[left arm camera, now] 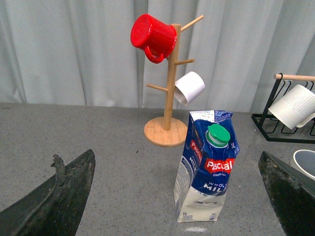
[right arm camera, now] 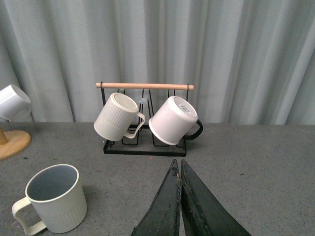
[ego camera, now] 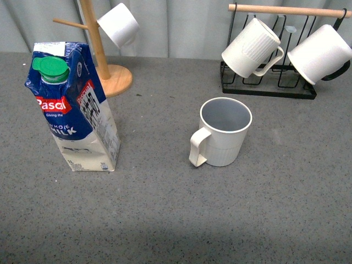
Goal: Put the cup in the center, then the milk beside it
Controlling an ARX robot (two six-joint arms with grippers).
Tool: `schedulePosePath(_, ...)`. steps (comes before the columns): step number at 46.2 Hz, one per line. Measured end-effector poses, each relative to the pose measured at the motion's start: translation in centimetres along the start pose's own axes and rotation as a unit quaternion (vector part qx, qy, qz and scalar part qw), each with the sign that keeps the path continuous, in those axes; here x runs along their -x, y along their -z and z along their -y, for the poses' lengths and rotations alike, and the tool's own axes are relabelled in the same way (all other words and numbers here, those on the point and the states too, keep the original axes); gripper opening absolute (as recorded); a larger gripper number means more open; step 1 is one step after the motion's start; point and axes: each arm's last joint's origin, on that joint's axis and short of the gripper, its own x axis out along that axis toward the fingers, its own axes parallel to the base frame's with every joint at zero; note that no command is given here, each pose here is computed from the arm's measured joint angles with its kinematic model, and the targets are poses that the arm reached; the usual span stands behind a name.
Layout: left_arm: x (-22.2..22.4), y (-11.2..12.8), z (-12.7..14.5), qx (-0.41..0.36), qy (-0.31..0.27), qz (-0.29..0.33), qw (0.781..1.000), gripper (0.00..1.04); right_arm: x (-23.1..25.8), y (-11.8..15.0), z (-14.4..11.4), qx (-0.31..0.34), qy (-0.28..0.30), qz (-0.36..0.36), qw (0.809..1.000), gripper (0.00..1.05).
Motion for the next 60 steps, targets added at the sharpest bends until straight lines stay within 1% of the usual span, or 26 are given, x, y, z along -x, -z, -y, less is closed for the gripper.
schedulePosePath(23,0.0,0.0,0.0,0.0,0.0,0.0,1.0,0.98,1.0,0.1,0.0,0.0,0.0,0.0,1.0,0.01)
schedulePosePath(27,0.0,0.0,0.0,0.0,-0.001,0.0,1.0,0.98,1.7,0.5,0.0,0.0,-0.001,-0.016,1.0,0.01)
schedulePosePath(29,0.0,0.0,0.0,0.0,0.0,0.0,1.0,0.98,1.9,0.3,0.0,0.0,-0.001,-0.003,1.0,0.01)
schedulePosePath(32,0.0,0.0,0.0,0.0,0.0,0.0,1.0,0.98,2.0,0.3,0.0,0.0,-0.001,-0.002,1.0,0.01)
schedulePosePath(34,0.0,0.0,0.0,0.0,0.0,0.0,1.0,0.98,2.0,0.3,0.0,0.0,-0.001,-0.002,1.0,0.05)
schedulePosePath(41,0.0,0.0,0.0,0.0,0.0,0.0,1.0,0.98,2.0,0.3,0.0,0.0,-0.001,-0.003,1.0,0.28)
schedulePosePath(42,0.0,0.0,0.0,0.0,0.0,0.0,1.0,0.98,2.0,0.3,0.0,0.0,-0.001,-0.003,1.0,0.29)
schedulePosePath(46,0.0,0.0,0.0,0.0,0.0,0.0,1.0,0.98,2.0,0.3,0.0,0.0,-0.001,-0.002,1.0,0.44)
schedulePosePath(50,0.0,0.0,0.0,0.0,0.0,0.0,1.0,0.98,2.0,0.3,0.0,0.0,-0.001,-0.002,1.0,0.54)
schedulePosePath(54,0.0,0.0,0.0,0.0,0.0,0.0,1.0,0.98,2.0,0.3,0.0,0.0,-0.001,-0.002,1.0,0.7)
schedulePosePath(59,0.0,0.0,0.0,0.0,0.0,0.0,1.0,0.98,2.0,0.3,0.0,0.0,-0.001,-0.002,1.0,0.95)
schedulePosePath(60,0.0,0.0,0.0,0.0,0.0,0.0,1.0,0.98,2.0,0.3,0.0,0.0,-0.001,-0.002,1.0,0.97)
